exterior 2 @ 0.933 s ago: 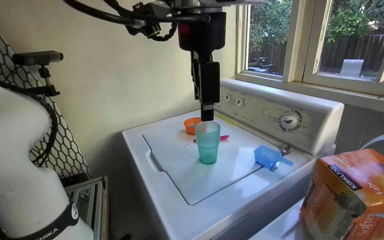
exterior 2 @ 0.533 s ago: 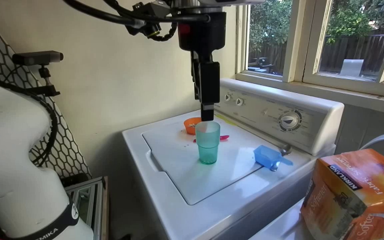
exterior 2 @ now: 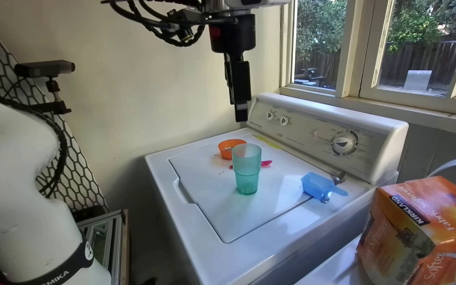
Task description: Use the spoon to scoop up the contents in the bowl and put them inside the cup
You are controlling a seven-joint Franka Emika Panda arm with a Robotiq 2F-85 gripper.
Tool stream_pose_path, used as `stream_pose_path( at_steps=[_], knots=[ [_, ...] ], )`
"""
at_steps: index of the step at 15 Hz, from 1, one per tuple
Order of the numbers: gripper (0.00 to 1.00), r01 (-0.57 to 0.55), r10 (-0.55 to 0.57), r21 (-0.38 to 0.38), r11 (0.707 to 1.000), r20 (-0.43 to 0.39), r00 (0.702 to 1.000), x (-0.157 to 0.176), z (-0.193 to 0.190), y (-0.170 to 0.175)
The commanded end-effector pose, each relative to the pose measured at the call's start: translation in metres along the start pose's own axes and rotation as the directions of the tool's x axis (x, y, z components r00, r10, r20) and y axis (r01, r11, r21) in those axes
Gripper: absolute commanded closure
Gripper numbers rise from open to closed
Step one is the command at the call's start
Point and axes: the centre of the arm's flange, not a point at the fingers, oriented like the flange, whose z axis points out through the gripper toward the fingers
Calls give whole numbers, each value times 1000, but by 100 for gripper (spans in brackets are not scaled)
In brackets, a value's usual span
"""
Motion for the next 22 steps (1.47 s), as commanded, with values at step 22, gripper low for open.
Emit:
stream_pose_path(
  at_steps=[22],
  knots=[
    [0, -258, 269, 78, 963, -247, 931, -21, 117, -197]
  ],
)
